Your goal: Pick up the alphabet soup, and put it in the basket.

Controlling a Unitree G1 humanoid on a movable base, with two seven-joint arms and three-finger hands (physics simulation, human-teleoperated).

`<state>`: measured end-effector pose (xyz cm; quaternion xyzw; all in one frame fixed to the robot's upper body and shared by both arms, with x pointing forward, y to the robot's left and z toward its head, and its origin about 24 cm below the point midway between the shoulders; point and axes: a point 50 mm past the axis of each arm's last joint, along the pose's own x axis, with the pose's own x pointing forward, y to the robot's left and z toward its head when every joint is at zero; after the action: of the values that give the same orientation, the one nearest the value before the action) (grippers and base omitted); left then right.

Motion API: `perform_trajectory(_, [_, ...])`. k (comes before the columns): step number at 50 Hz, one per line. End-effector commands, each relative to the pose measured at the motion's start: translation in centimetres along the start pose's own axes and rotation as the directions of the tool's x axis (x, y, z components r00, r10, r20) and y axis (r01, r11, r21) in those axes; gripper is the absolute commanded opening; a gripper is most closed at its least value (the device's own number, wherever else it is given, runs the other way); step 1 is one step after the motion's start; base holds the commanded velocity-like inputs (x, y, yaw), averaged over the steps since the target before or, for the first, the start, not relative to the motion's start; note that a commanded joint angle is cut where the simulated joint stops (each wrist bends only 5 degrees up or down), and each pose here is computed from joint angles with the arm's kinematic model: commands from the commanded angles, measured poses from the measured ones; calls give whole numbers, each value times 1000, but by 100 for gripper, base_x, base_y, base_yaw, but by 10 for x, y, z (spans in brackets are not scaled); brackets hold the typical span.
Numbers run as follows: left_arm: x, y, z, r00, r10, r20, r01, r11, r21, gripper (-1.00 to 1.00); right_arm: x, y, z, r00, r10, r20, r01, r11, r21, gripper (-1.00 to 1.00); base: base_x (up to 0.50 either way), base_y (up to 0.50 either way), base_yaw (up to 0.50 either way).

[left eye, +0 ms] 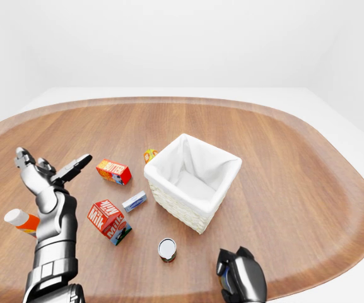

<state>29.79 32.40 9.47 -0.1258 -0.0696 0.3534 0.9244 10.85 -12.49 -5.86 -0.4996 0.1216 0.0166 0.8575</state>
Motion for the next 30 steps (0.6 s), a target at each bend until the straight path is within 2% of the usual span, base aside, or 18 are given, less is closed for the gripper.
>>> perform_trajectory(1, [0,0,-1,1000,1,-2,-1,1000,2,100,-24,-28,21,994,-55,93,47,995,92,-100,0,0,0])
perform_trajectory(5, [1,0,-4,1000,1,-16,-1,1000,7,100,-27,-40,32,984,-88,156,71,991,110,-100,0,0,0])
perform_trajectory(11, [0,0,0,1000,1,-1,-1,1000,3,100,-28,-59,58,941,-161,297,129,984,127,-100,0,0,0])
perform_trajectory(24, [0,0,0,1000,-1,0,1,1000,1,100,-34,-77,78,881,-218,420,166,974,155,-100,0,0,0])
perform_trajectory(30, [0,0,0,1000,-1,-1,1,1000,2,100,-37,-82,78,878,-224,422,169,972,163,-100,0,0,0])
